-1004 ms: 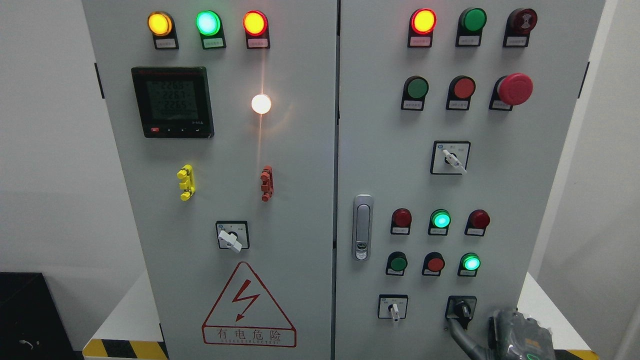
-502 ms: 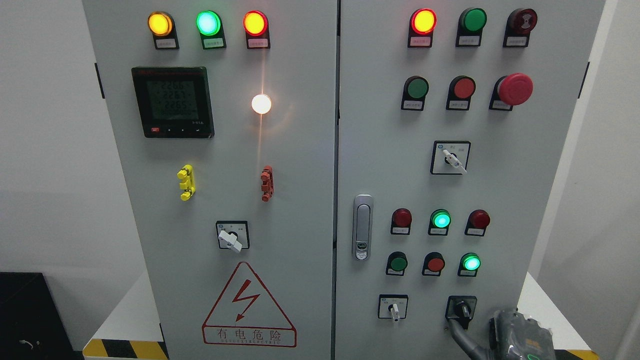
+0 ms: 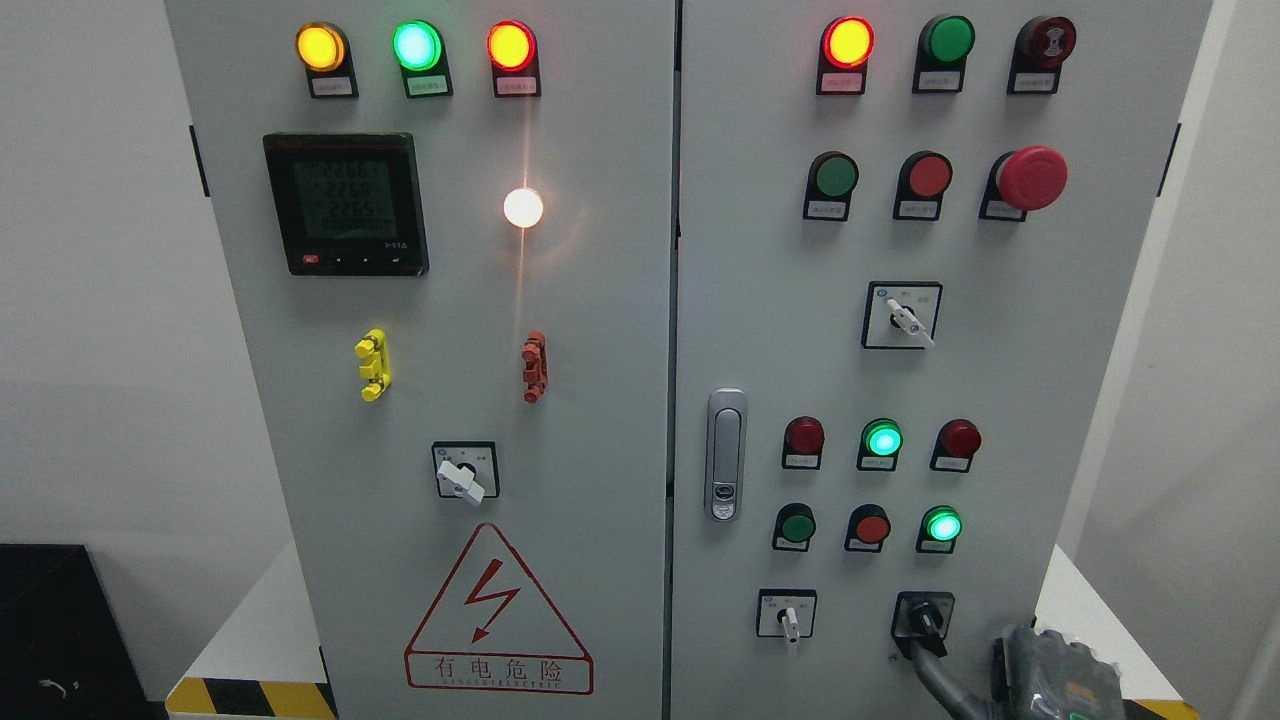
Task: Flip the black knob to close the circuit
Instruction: 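Grip the black knob with the right hand and twist it, then release the knob and lower the right hand away from the cabinet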
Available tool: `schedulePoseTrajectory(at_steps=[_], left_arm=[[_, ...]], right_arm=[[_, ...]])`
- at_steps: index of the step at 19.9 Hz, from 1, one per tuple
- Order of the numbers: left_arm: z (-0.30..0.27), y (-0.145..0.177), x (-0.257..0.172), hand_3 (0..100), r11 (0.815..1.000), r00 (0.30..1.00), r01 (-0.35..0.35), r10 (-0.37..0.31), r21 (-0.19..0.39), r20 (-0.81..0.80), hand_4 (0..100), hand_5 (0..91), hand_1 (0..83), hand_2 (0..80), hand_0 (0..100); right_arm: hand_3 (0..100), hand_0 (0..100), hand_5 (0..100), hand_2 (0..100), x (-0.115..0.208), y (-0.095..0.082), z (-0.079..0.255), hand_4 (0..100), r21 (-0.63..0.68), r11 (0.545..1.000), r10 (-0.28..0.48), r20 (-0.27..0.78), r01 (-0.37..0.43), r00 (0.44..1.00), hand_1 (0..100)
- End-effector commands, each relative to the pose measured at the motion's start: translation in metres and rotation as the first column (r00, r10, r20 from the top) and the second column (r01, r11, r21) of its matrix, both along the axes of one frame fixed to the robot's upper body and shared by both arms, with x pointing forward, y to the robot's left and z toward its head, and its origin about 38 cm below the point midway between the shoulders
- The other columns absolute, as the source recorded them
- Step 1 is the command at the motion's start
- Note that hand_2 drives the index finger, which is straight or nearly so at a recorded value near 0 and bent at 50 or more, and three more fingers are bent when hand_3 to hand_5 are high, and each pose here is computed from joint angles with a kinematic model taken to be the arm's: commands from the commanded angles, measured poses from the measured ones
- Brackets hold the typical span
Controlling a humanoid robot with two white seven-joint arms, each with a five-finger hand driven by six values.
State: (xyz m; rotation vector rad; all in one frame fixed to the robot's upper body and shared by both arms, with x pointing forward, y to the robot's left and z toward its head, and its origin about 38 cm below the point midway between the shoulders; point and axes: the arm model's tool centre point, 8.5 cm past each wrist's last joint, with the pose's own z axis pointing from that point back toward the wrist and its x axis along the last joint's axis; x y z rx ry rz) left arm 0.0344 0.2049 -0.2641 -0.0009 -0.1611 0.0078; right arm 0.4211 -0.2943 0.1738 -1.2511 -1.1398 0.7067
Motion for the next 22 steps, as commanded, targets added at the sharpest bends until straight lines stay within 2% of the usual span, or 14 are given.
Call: schedulePoseTrajectory(at_steps=[1,8,22], left_arm=[[0.0,0.0,-0.004,0,1.0,1.0,0.0,0.0,0.0,-0.006,0,0.0,55.6,0.0,12],[0.0,0.0,-0.004,0,1.0,1.0,0.0,0.0,0.0,-0.006,0,0.0,55.6,0.0,12],[0.0,0.0,-0.004,0,1.0,1.0,0.0,0.0,0.0,-0.006,0,0.0,55.6,0.0,12]], right_arm=[[100,0,100,91,-0.003,-0.01,0.0,99,0.014,1.0,-0.027,0.002,0.027,1.0,0],[100,0,100,91,-0.003,-0.009,0.013,99,0.036,0.999,-0.019,0.047,0.018,0.999,0],[100,0,100,91,-0.003,-0.008,0.015,100,0.039,0.999,-0.014,0.055,0.012,0.998,0]])
